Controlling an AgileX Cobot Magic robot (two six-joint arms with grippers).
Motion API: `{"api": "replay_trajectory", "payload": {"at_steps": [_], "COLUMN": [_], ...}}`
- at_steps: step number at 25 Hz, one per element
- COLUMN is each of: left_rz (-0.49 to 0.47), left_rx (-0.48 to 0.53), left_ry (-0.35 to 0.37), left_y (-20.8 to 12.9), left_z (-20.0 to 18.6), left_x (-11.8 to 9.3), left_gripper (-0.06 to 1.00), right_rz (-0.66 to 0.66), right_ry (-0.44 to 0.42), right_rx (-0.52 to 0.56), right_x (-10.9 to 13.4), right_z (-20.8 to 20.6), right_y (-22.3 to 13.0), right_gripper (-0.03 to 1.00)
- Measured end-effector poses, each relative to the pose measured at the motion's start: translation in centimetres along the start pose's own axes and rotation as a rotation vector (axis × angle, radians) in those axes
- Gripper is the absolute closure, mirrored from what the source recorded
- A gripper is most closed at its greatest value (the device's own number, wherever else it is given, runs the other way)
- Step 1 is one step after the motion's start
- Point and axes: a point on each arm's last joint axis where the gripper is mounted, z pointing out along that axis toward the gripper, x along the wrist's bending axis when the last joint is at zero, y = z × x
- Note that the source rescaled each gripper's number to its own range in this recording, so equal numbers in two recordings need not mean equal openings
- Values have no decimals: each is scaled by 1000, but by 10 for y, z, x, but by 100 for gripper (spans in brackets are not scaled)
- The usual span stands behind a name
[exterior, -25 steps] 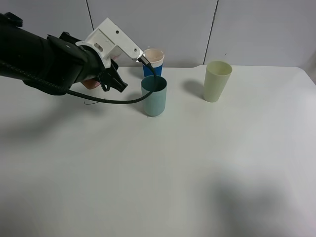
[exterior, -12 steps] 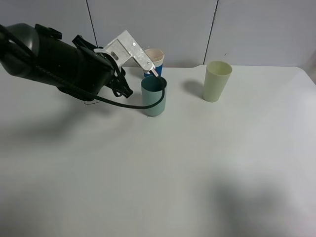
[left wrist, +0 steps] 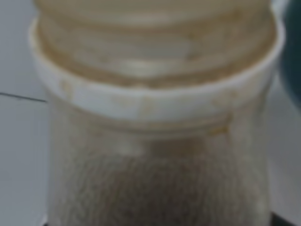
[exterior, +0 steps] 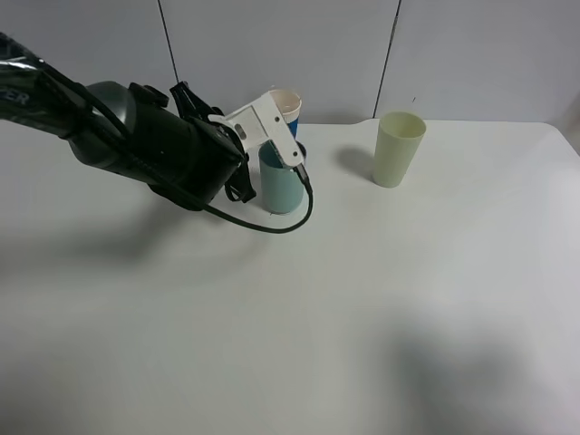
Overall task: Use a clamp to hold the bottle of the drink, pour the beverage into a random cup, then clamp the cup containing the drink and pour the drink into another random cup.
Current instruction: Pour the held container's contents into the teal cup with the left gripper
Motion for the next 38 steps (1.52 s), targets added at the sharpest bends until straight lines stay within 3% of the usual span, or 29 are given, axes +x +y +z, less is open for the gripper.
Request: {"api": "replay_trajectory", "payload": {"at_steps": [12, 18, 32, 38], "left_rz": [161, 268, 349, 373], "left_rx": [-18, -29, -75, -90], "left_ry": [111, 129, 171, 223], "left_y": [0, -4, -2, 1], "left_z": [5, 5, 4, 3], "left_x": [0, -4, -3, 1], "left_gripper": [90, 90, 90, 90], "right_rz": [1, 3, 3, 7], "right_ry": [0, 0, 0, 0], "right_rx": [0, 0, 0, 0], "right_x": [0, 0, 0, 0], "right_z": [0, 0, 0, 0], "right_y": [0, 0, 0, 0], "right_gripper": [-3, -3, -3, -3]}}
